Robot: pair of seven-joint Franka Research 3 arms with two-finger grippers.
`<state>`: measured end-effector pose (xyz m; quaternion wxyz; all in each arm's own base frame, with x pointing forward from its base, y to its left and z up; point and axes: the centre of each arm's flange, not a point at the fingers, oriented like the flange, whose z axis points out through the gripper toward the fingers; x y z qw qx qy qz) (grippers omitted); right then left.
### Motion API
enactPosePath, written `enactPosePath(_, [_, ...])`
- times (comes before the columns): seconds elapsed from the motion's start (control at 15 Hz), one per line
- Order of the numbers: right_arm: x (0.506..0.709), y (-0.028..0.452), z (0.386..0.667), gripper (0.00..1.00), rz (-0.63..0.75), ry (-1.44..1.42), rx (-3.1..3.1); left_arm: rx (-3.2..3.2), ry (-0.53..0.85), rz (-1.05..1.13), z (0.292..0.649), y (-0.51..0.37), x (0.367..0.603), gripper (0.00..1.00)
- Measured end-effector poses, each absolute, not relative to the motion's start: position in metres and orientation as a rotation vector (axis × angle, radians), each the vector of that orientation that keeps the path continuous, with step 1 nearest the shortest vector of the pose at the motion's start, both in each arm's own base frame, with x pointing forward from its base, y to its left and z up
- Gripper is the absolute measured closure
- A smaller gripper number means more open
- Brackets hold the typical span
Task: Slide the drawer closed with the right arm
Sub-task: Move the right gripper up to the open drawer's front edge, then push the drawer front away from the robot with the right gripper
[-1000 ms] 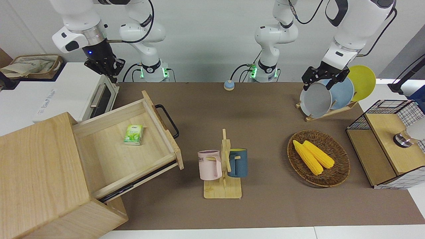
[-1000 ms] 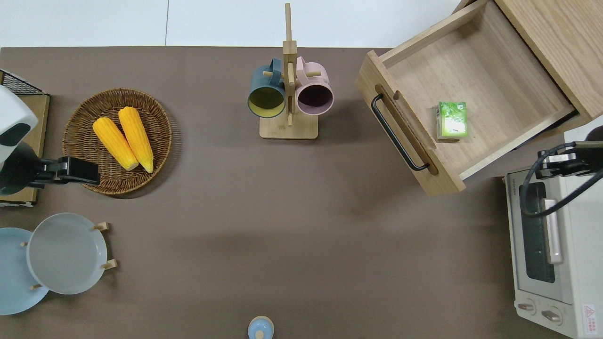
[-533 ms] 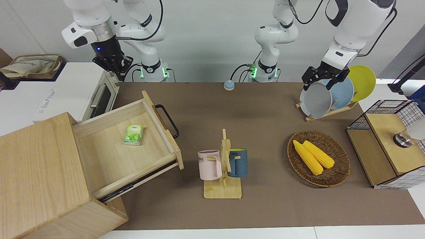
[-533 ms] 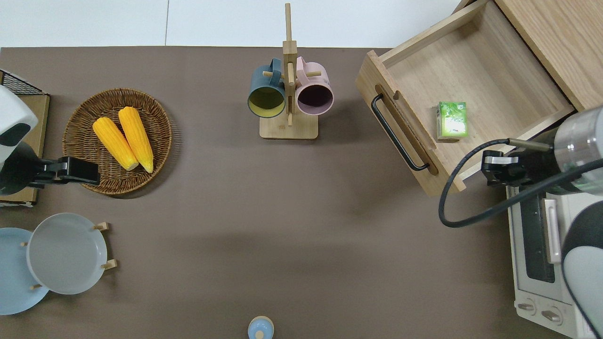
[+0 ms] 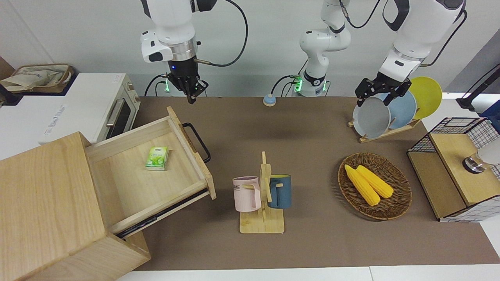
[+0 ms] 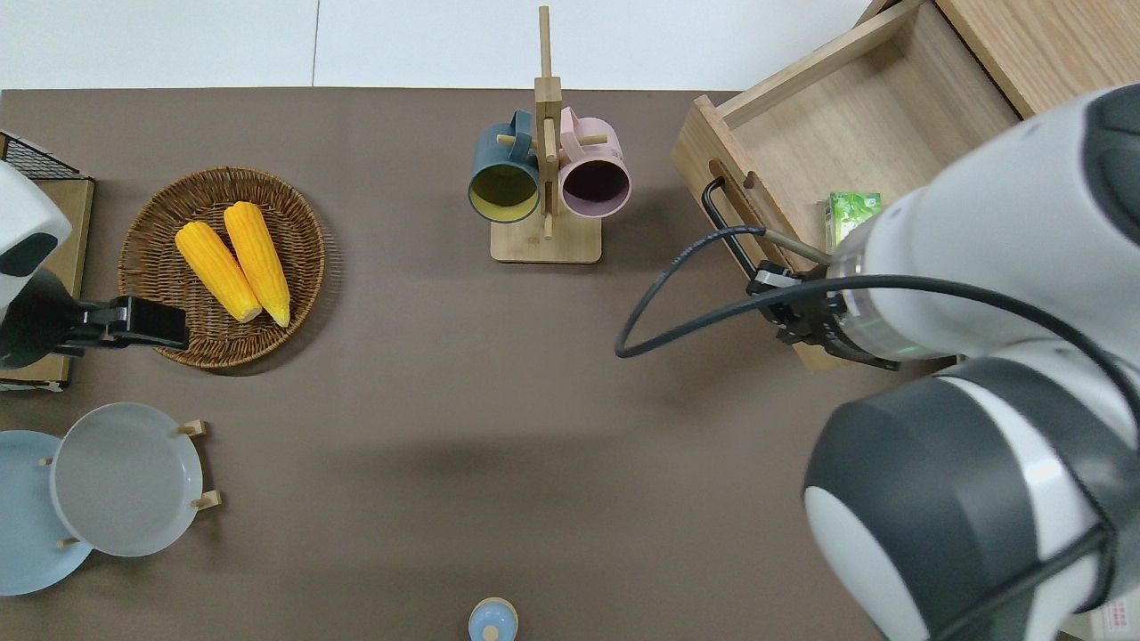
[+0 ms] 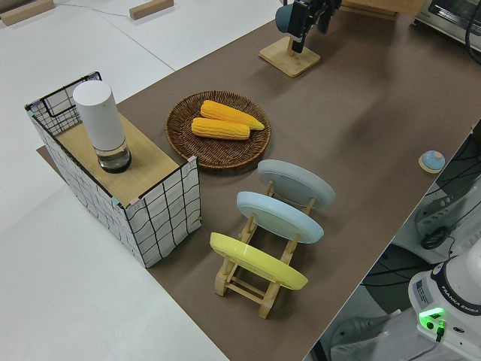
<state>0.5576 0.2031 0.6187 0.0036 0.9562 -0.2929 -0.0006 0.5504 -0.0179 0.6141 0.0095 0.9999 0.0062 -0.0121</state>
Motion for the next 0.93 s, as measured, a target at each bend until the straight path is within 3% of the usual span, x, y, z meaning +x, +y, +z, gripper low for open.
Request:
enactPosePath(0.27, [0.567,0.235,0.591,0.99,-0.004,-1.124,2.922,3.122,0.019,-0.038,0.614,-0.018,0.550,0.00])
enactPosePath(0.93, [0.588,0.253,0.540,0.99,-0.034,-1.463,2.745,3.122,0.019,-0.038,0.614,-0.018,0.550,0.00])
